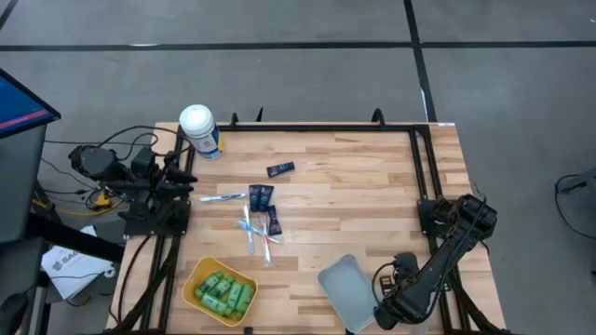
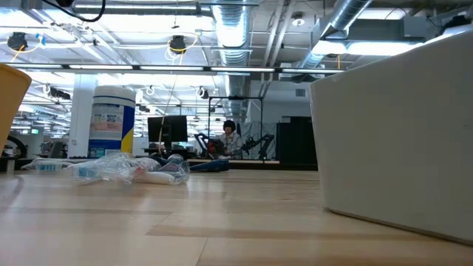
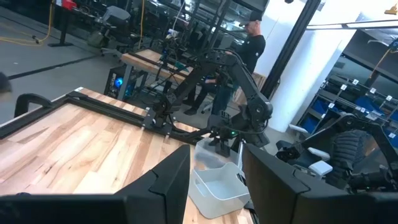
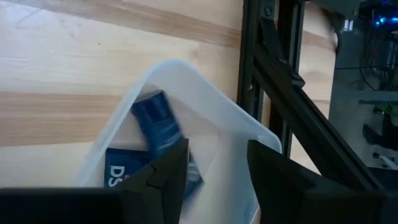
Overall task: Pick & Place Travel size toiletries
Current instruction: Put the blue shave cream into the transparent bin
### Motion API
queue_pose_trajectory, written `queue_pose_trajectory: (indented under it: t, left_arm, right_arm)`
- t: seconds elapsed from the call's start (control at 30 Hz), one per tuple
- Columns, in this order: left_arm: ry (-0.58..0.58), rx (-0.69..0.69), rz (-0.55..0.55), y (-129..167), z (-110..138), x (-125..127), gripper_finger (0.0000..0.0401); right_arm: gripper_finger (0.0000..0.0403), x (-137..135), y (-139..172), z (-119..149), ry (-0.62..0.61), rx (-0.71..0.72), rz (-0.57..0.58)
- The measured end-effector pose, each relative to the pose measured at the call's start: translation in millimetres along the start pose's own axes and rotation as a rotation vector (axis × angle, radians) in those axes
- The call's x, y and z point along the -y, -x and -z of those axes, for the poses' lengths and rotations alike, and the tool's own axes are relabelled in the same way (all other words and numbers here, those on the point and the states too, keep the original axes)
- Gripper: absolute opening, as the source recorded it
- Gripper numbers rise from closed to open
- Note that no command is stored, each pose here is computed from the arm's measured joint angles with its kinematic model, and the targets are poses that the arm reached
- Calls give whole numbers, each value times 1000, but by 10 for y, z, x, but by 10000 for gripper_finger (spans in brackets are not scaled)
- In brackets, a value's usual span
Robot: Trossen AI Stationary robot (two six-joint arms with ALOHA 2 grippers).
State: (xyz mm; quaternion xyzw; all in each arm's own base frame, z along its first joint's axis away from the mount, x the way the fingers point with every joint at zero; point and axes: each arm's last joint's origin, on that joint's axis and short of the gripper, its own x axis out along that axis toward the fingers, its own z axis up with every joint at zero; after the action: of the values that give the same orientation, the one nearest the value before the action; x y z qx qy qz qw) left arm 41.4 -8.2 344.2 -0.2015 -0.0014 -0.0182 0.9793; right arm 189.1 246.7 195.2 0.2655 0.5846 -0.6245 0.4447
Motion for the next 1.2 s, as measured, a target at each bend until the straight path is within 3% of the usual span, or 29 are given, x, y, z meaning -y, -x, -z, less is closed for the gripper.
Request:
queue_pose_trajectory:
  t: [0.2,0.37,0.5,0.6,0.7,0.93,1.2]
  left_arm:
    - [25,38,-92,-14,-11,-18,147]
    - [-63,-22,-139,-190,49,53,182]
    - [-131,-80,-280,-438,157,115,216]
    - [-110,-138,-424,-614,273,81,232]
    - [-47,-244,-560,-766,404,-37,235]
    - [81,-487,-741,-1176,581,-431,232]
    - [139,-713,-860,-1572,794,-1023,231]
  right_arm:
    - [181,-11,73,2,10,9,-44]
    - [229,-54,245,-40,37,57,-156]
    - [248,-109,378,-102,48,70,-224]
    - [249,-162,464,-175,79,67,-251]
    - [249,-223,530,-264,110,77,-276]
    - [249,-345,608,-463,131,94,-298]
    - [249,-382,639,-531,109,115,-318]
